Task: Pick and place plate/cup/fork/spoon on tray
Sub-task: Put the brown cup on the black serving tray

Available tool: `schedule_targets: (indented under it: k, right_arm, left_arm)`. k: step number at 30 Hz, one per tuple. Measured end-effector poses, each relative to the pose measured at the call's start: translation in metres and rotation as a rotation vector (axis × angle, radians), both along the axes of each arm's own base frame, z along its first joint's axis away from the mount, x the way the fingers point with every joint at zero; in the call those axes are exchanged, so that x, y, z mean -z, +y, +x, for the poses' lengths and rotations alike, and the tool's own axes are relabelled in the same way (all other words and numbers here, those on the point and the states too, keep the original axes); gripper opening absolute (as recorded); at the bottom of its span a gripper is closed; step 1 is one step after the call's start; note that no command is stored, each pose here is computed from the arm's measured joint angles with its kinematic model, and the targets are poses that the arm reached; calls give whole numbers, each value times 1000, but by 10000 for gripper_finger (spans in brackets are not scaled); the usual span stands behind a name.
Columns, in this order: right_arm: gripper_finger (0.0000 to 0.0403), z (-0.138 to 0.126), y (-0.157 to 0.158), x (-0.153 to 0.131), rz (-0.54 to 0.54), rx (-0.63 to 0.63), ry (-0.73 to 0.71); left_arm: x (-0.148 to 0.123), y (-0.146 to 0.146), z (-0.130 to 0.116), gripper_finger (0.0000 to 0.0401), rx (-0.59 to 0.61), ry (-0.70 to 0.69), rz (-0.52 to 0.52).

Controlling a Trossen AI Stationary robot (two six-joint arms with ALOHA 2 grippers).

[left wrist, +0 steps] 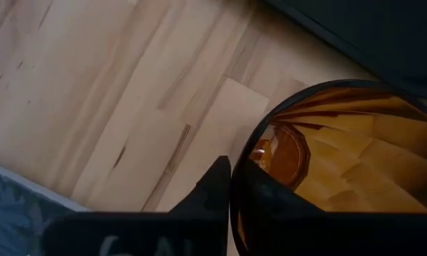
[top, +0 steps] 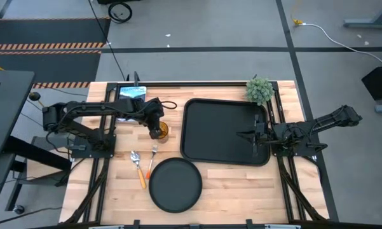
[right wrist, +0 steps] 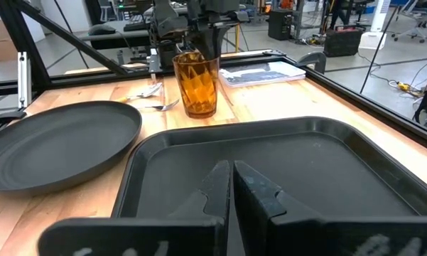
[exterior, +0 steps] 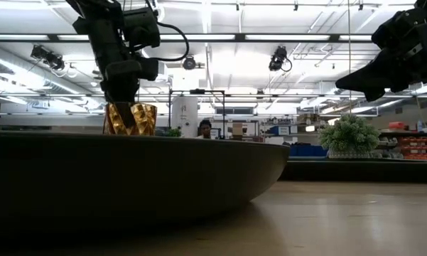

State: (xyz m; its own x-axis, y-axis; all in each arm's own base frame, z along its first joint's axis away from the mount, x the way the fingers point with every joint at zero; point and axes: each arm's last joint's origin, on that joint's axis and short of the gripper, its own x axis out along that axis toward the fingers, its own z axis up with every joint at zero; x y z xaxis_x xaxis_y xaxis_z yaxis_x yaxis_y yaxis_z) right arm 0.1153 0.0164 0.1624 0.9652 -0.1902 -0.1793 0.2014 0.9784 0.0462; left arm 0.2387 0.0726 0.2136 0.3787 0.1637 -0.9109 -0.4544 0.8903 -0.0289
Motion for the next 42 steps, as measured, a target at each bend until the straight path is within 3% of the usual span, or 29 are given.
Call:
schedule_targets:
  k: [8,13,20,28,37,42]
  right_arm:
    - [27,0,0,0,0,0,-1]
    - [27,0,0,-1,1,0,-6]
    - [27,0,0,-1,3,0,-13]
    - [27,0,0,-1,3,1,-13]
    - [27,0,0,-1,3,0,-13]
    - [27,0,0,-1,3,0,-13]
  left_arm:
    - [-11,10,9,18,-70,-39,-6]
    - [-28,24,29,18,-78,-21,-2]
    - [-46,49,68,20,-33,59,13]
    - [-60,72,126,21,38,6,68]
    - [-37,81,193,22,125,-24,92]
    - [-20,75,217,24,178,-18,96]
